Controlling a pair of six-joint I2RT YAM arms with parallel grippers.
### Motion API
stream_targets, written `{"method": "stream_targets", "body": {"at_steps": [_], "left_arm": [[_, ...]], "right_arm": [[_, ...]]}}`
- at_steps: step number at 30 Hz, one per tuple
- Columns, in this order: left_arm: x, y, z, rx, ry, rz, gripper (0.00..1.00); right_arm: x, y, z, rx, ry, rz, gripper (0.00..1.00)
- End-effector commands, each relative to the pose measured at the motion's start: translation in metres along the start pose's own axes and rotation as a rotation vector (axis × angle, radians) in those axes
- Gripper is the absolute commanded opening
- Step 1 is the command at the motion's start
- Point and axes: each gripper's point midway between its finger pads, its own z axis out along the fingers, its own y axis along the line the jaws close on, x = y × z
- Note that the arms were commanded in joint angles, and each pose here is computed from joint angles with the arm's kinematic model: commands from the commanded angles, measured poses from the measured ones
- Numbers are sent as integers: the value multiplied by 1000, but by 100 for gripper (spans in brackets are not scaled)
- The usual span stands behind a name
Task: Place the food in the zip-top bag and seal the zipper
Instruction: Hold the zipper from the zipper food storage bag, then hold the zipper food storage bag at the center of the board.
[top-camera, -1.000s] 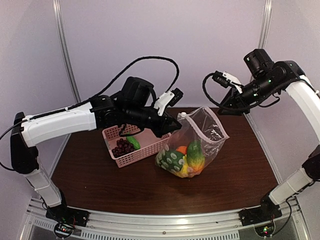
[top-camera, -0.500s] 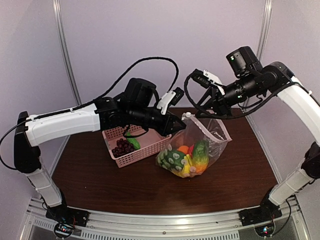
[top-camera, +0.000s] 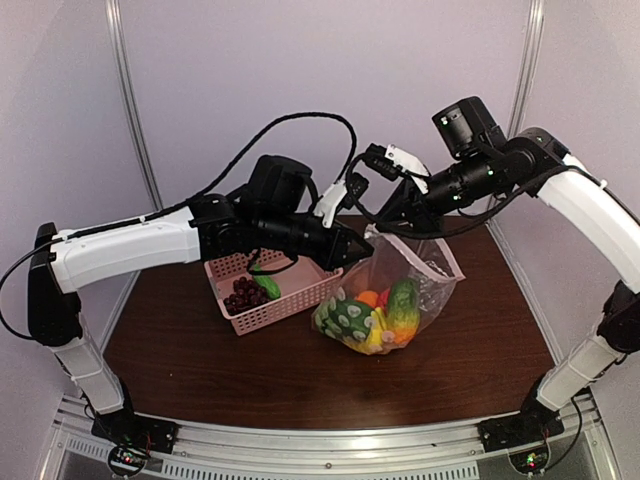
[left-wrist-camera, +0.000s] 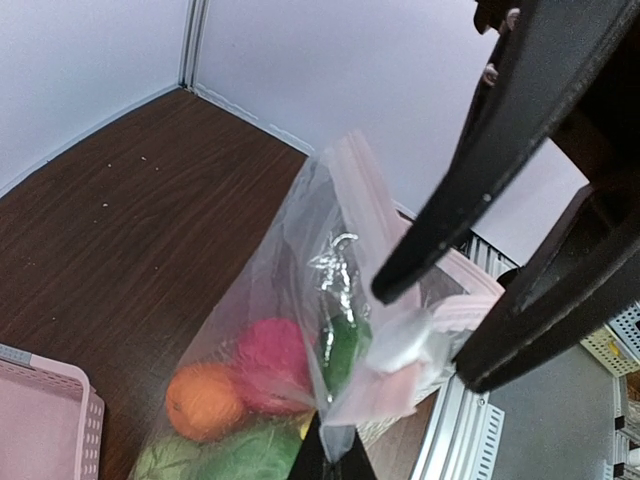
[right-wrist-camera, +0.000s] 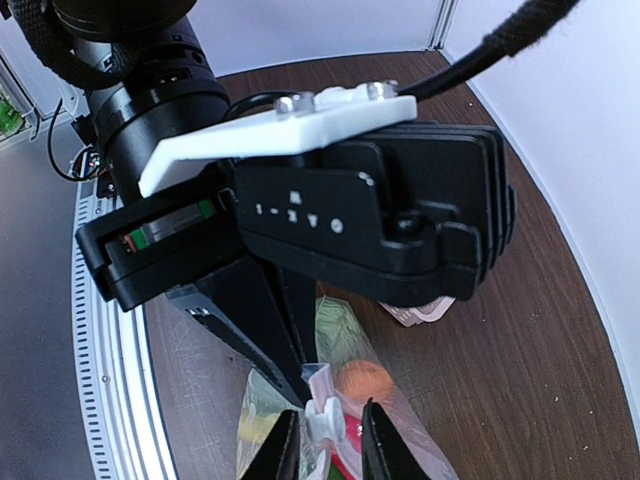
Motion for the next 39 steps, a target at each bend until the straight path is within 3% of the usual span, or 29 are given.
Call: {"method": "stream_targets", "body": {"at_steps": [1, 7, 11, 15, 16, 17, 18, 22, 30, 39], "left_arm": [[-28, -13, -15, 43, -103, 25, 0], [-28, -12, -16, 38, -106, 28, 0], [-27, -10, -16, 27, -109, 27, 0], [-26, -7, -16, 11, -109, 32, 0], [-27, -6, -16, 7, -111, 40, 2], [-28, -5, -18, -3, -117, 47, 16], [-30, -4, -19, -9, -124, 61, 22], [-33, -9, -21, 14, -158, 141, 28], [-27, -13, -13, 69, -143, 201, 23], [-22, -18, -13, 111, -128, 228, 3]], "right_arm": [[4, -7, 8, 40, 24, 4, 24], [7, -8, 11, 47, 37, 7, 23], [9, -7, 13, 40, 48, 5, 16], [12, -4, 13, 25, 53, 2, 2], [12, -2, 12, 18, 51, 0, 0], [12, 0, 11, 9, 50, -7, 0], [13, 3, 9, -1, 53, -9, 0], [14, 10, 6, -27, 56, -22, 0], [15, 19, 3, -60, 51, -27, 0], [15, 19, 1, -56, 52, -33, 0]]}}
